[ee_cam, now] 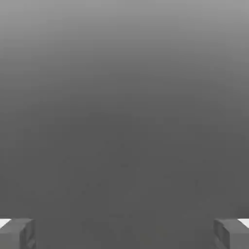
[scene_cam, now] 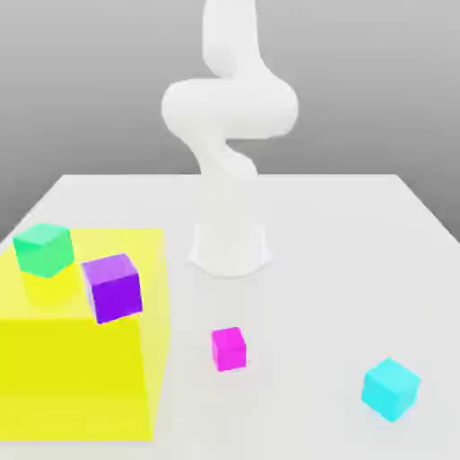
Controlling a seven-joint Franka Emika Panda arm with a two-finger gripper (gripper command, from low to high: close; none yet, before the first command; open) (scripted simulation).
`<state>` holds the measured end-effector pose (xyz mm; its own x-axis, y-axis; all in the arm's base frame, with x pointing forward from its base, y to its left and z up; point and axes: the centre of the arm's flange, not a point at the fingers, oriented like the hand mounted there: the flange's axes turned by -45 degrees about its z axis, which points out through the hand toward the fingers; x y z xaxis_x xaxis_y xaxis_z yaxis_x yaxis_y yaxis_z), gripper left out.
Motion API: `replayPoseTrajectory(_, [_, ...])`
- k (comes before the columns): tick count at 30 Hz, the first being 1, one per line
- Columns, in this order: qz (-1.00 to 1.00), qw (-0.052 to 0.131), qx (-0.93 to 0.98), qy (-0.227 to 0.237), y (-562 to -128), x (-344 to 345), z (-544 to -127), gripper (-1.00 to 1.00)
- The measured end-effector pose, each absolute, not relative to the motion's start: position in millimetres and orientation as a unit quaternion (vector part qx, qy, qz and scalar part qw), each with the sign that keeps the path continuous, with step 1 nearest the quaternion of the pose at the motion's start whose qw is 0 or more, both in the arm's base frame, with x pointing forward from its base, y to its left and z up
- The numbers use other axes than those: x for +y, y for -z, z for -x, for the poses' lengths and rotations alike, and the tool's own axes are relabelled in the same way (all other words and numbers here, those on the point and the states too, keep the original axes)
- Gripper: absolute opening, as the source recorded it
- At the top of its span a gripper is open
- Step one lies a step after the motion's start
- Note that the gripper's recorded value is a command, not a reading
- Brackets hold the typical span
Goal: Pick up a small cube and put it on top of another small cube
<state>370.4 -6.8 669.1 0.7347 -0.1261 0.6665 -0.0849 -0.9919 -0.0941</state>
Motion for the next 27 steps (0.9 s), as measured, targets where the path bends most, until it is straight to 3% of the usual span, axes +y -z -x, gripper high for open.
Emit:
replayPoseTrajectory(6, [0.940,0.073,0.180,0.280,-561,-15,-411,0.00])
replayPoseTrajectory(13, [0.927,0.089,0.315,0.185,-436,-13,-422,0.00])
replayPoseTrajectory(20, [0.888,0.071,0.443,0.097,-320,-6,-397,0.00])
replayPoseTrajectory(27, [0.827,0.026,0.562,0.025,-225,-3,-342,0.00])
